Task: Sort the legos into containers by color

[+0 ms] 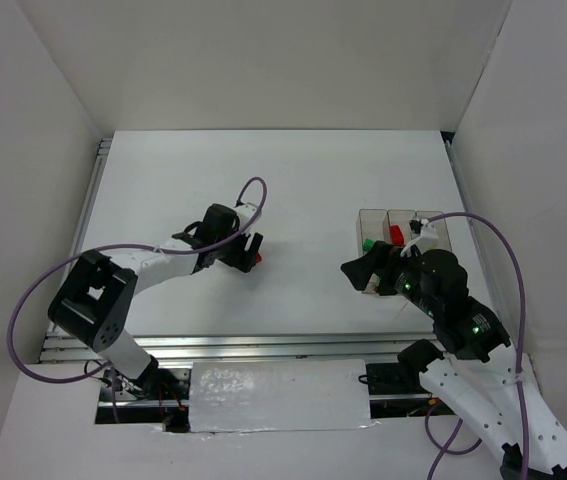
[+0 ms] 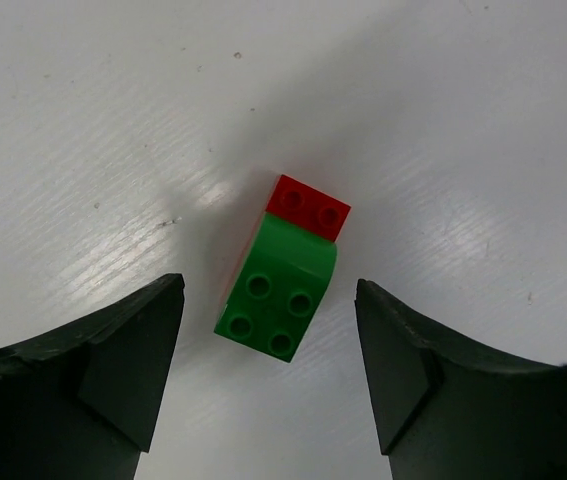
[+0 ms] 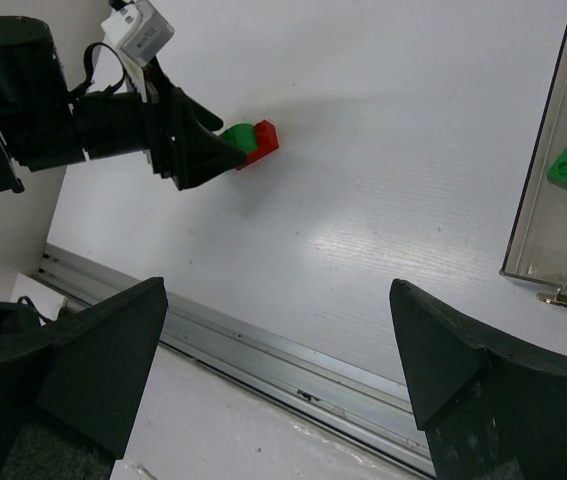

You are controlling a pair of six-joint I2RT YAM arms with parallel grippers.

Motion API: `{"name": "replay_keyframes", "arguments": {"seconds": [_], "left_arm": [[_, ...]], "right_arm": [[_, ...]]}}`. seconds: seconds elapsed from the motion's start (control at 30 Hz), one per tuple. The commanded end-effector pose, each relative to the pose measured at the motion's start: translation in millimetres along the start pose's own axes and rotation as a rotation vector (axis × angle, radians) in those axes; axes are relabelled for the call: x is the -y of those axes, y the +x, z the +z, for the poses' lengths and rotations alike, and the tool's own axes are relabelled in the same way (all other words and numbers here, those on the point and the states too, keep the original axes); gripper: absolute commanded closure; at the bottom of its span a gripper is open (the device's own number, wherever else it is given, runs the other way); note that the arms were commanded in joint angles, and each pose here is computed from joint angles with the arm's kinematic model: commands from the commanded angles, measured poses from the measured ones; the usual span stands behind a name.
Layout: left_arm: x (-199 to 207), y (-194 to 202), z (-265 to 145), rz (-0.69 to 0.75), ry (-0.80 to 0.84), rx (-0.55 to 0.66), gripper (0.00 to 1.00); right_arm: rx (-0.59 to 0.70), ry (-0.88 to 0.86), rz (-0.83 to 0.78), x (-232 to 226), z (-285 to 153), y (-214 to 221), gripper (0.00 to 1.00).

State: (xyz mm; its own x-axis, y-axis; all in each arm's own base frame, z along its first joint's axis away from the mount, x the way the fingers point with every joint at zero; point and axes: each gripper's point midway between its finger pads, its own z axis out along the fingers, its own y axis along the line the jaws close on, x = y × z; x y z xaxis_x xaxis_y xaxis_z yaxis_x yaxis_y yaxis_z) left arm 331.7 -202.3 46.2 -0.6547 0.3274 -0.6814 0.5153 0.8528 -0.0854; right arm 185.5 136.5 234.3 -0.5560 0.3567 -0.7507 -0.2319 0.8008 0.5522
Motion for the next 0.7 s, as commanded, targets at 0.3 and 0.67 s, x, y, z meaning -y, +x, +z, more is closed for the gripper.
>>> {"name": "replay_keyframes", "arguments": {"seconds": [0.3, 0.67], "left_arm": [[8.6, -22.6, -5.0, 0.027, 0.048, 0.058, 0.27], [2.5, -15.0, -1.7, 0.011, 0.015, 0.008, 0.26]], "right_arm": [[0.013, -0.040, -0.019, -9.5, 3.9, -6.2, 0.00], [0.007, -0.043, -0.020, -10.2, 6.7, -5.8, 0.00]]}}
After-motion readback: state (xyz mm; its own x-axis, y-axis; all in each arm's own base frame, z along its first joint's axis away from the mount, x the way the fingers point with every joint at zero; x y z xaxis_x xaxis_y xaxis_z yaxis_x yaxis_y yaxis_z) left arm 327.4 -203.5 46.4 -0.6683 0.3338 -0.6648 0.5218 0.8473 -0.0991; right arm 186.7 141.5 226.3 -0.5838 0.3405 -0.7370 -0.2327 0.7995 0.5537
